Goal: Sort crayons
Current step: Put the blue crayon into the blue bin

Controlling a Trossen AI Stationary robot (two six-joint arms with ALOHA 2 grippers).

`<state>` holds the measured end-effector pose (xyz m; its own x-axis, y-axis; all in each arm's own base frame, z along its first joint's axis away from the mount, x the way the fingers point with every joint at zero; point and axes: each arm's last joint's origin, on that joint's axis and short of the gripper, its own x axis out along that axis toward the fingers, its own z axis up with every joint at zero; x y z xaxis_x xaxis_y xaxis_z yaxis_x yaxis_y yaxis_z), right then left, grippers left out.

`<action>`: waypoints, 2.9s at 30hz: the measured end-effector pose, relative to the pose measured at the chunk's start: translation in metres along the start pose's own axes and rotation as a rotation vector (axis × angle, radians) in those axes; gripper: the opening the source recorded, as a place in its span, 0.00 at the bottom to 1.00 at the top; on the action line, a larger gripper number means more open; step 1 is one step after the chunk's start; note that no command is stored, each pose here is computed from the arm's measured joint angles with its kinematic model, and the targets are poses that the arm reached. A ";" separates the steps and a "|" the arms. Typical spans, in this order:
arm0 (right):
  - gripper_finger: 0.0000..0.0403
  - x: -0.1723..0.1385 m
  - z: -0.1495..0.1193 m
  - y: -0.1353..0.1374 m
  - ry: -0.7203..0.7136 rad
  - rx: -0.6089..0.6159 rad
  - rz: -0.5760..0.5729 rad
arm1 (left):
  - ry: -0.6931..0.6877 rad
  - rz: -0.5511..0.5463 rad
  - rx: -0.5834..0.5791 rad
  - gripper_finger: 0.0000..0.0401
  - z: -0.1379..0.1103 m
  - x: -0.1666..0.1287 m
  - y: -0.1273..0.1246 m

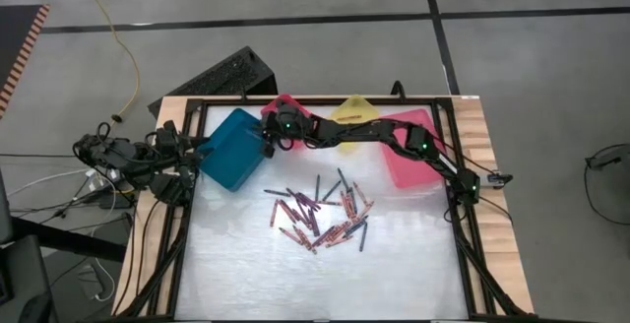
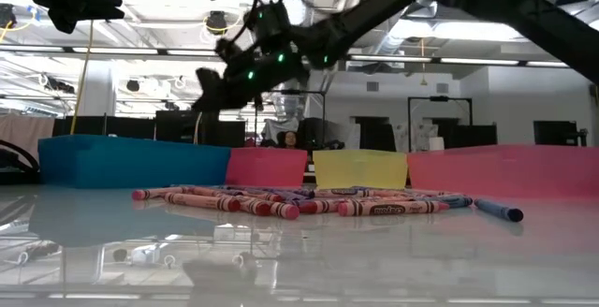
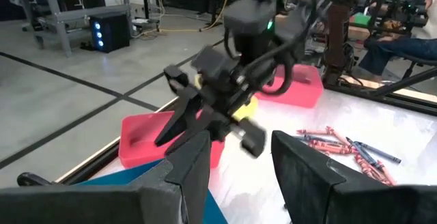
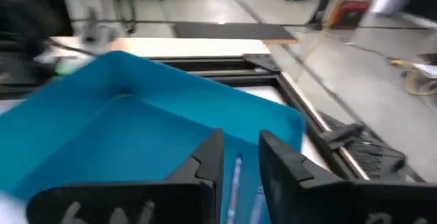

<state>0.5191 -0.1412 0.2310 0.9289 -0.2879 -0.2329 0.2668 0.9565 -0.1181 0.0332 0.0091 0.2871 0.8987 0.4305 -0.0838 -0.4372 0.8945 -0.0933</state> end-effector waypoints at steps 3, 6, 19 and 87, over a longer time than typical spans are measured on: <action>0.23 -0.012 0.009 0.010 0.080 -0.005 0.105 | 0.000 0.000 0.000 0.36 0.000 0.000 0.000; 0.23 -0.020 0.010 0.027 0.161 -0.010 0.201 | 0.001 -0.001 0.001 0.36 0.000 0.000 0.000; 0.23 -0.034 -0.001 0.108 0.266 -0.167 0.359 | 0.002 -0.003 0.000 0.36 0.000 0.000 0.000; 0.23 -0.037 -0.069 0.110 0.409 -0.050 0.314 | 0.012 0.002 -0.013 0.36 -0.002 0.000 0.000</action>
<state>0.4961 -0.0281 0.1605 0.7834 0.0079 -0.6215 -0.0306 0.9992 -0.0259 0.0330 0.0092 0.2855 0.8974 0.4306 -0.0956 -0.4394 0.8920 -0.1065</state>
